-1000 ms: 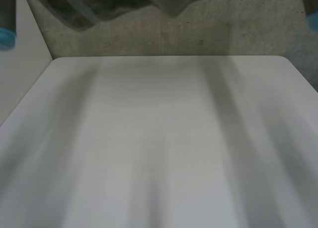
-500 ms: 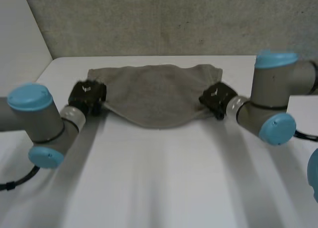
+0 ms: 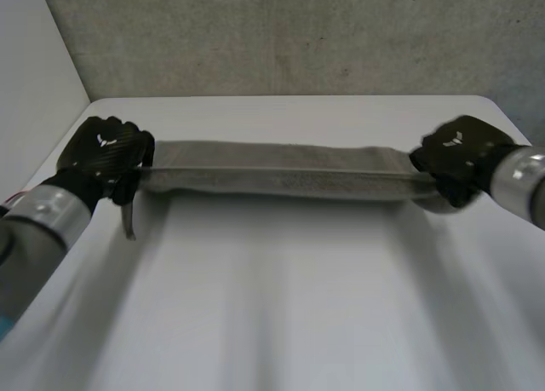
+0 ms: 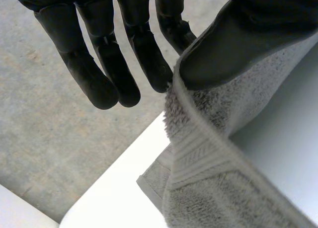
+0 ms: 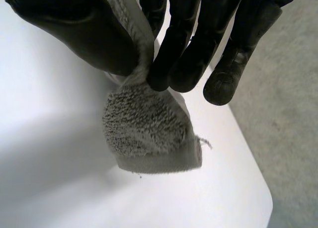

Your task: Fold the towel.

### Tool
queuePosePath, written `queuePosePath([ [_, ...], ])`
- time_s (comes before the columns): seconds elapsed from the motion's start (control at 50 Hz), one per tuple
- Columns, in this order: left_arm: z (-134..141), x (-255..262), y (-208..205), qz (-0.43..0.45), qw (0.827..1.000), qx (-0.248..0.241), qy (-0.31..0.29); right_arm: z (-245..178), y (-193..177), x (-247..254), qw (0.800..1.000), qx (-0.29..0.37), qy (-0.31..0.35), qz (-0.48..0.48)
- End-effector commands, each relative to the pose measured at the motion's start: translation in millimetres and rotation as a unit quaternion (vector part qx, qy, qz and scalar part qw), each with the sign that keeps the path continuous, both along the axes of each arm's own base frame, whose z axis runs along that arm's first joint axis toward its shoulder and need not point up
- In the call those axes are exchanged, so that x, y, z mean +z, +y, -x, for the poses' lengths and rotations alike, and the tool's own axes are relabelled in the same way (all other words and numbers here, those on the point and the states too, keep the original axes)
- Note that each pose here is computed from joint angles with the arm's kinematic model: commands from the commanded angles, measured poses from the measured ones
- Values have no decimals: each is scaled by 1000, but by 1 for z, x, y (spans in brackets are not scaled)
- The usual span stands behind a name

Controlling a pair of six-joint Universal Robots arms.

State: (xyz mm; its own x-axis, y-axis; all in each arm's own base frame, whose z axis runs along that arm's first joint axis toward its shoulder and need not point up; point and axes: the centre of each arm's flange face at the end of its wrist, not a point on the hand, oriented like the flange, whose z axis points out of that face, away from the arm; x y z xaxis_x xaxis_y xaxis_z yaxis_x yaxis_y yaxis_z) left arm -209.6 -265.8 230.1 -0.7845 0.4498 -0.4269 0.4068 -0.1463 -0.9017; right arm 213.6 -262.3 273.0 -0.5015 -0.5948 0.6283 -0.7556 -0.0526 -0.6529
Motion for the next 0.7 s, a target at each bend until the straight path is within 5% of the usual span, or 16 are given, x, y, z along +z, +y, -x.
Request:
queuePosePath([
  [0.02,-18,13,40,-23,999,-27,-15,20,30,17,998,30,45,-15],
  [0.2,-20,27,35,9,999,-36,-14,29,1,16,998,61,6,-24],
  [0.52,18,-73,-103,-6,999,-41,-31,-7,-112,-63,997,-6,80,14],
  [0.7,41,-96,-151,5,998,-44,-46,-29,-151,-91,998,-28,33,44],
])
